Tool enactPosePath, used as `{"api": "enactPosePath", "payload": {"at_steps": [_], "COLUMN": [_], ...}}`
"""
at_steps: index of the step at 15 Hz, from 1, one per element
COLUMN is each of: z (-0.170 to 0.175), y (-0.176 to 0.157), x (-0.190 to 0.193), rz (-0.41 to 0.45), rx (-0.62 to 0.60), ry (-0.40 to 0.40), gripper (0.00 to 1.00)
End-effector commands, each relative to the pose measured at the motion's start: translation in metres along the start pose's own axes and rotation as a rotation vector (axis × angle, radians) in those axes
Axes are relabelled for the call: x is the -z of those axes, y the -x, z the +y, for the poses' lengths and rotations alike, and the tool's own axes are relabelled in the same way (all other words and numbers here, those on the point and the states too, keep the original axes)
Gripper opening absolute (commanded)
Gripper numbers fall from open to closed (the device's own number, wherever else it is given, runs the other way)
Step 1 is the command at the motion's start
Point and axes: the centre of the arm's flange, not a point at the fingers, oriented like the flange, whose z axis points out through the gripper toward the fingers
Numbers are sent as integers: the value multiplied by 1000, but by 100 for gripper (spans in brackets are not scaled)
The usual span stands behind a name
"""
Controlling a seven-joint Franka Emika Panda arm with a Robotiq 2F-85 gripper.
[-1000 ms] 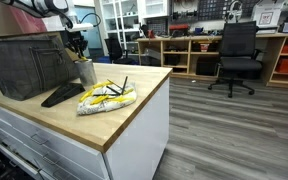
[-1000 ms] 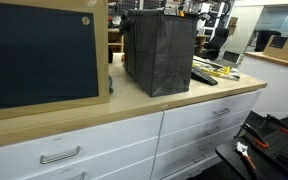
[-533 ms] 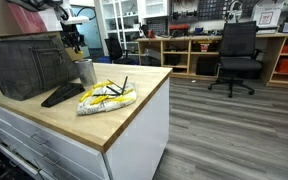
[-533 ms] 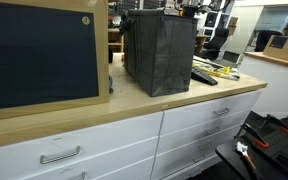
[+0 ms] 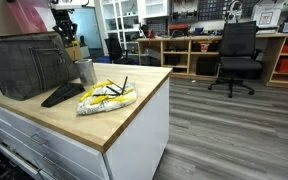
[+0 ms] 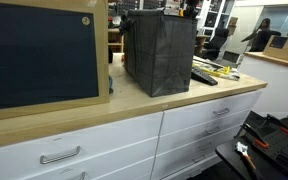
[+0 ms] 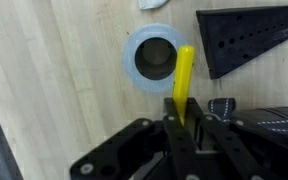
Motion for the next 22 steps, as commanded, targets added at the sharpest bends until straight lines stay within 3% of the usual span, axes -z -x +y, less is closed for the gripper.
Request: {"api": "enactPosePath", "payload": {"at_steps": [1, 5, 10, 15, 22], "z": [-27, -55, -89, -112, -138], "y": [-13, -35, -38, -23, 10], "x": [32, 41, 42, 34, 22], "rz": [-36, -52, -109, -156, -166], "rx": [37, 68, 87, 60, -86], "ry": [-35, -64, -100, -124, -155], "gripper": [4, 4, 4, 4, 4]}}
